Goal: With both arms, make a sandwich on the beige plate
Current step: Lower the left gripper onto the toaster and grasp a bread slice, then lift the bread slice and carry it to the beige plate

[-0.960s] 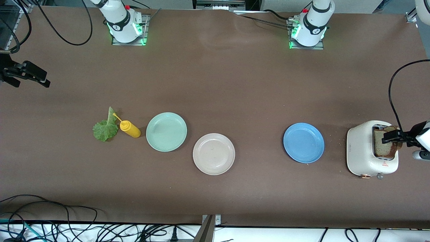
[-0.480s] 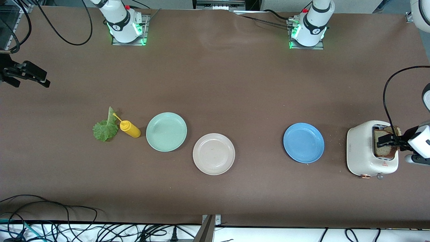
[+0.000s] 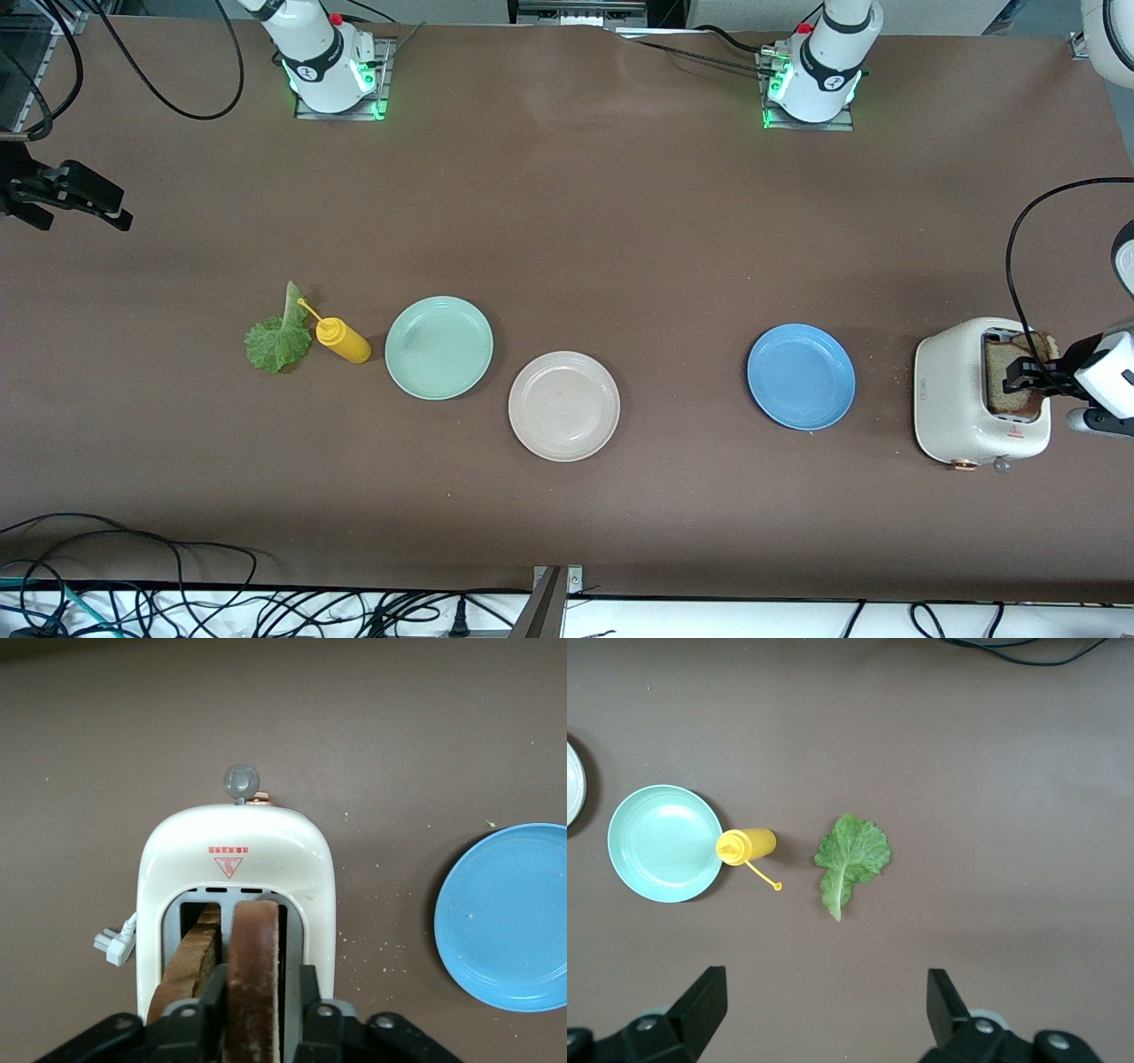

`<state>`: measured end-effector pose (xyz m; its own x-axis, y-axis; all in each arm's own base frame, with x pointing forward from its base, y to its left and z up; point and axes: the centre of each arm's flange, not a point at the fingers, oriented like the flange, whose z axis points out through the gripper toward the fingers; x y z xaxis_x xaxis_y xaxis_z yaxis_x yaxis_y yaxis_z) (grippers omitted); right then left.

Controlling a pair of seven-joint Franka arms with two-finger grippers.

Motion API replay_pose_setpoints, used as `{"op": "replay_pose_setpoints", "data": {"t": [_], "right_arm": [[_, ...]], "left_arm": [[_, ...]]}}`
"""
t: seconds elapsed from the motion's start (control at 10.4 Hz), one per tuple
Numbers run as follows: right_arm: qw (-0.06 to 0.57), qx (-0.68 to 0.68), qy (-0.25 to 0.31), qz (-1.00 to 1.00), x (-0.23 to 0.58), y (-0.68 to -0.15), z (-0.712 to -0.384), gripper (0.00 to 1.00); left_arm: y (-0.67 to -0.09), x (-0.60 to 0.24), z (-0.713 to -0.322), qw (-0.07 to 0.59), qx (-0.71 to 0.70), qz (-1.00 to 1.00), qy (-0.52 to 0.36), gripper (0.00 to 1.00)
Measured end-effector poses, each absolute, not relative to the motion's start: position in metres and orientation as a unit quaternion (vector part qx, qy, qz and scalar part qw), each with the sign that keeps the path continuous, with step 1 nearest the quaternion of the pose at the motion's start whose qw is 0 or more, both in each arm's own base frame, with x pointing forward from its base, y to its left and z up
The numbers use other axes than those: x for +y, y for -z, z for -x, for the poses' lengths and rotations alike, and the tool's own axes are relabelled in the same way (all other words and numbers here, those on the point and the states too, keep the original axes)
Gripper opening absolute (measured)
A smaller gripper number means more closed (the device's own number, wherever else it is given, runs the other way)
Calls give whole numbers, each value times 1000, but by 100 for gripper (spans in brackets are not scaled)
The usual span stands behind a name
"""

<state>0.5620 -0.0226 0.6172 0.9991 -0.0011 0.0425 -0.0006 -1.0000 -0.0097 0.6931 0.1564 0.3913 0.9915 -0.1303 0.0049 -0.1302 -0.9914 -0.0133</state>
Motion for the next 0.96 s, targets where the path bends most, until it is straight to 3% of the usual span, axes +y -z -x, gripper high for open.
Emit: {"op": "replay_pose_setpoints", "data": {"t": [0.1, 0.19, 0.58, 0.96], "right_arm": [[5, 0, 21, 1000, -23, -617, -562, 100], [5, 0, 21, 1000, -23, -617, -562, 100], [5, 0, 21, 1000, -23, -617, -562, 100], [5, 1, 21, 1000, -23, -617, -562, 100]], "left_arm": [[-391, 157, -693, 7, 65, 998, 3, 19], [-392, 159, -693, 7, 64, 998, 3, 13], [-409, 163, -697, 12, 61, 998, 18, 12], [-476, 150, -694, 4, 39, 999, 6, 9]]}}
